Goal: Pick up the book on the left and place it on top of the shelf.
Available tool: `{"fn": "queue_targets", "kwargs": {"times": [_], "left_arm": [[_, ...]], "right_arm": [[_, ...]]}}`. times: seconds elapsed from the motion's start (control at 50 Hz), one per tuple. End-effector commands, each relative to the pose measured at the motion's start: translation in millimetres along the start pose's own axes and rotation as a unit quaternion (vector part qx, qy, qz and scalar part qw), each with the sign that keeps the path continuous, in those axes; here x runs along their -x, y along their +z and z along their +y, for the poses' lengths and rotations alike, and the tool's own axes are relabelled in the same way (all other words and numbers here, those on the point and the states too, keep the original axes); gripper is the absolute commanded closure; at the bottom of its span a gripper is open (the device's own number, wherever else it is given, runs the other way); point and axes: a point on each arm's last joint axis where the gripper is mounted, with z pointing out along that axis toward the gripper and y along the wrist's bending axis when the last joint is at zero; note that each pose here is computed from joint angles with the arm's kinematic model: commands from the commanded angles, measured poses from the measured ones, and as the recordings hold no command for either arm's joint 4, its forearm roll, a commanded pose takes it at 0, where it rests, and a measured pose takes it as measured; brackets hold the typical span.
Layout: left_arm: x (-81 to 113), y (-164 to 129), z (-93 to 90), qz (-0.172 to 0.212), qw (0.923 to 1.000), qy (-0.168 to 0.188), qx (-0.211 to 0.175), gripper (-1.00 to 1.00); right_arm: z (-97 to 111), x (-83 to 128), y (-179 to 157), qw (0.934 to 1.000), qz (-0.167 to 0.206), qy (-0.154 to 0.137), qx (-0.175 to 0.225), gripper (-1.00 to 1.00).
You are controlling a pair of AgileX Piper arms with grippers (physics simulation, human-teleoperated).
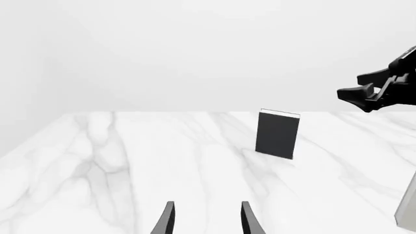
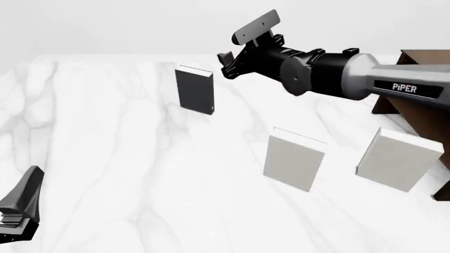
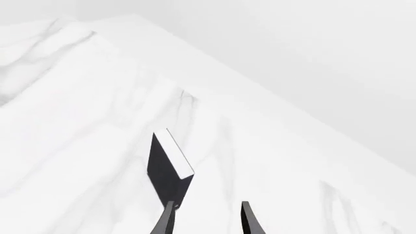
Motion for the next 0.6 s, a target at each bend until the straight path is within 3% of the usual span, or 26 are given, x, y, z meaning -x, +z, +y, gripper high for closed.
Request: {"fn": "queue_targets", "kwargs": {"times": [0.02,0.6], "left_arm": [[0.0,0.0,0.0,0.0,1.0,0.0,0.0,-1.0],[0.0,0.0,0.0,0.0,1.0,0.0,0.0,-1.0]], "right_arm": [[13.7,-6.6,18.4,0.9999,-0.001,0.008,0.012,-1.0],[30.9,-35.7,50.8,0.9993,0.012,0.027,0.023,-1.0]]}}
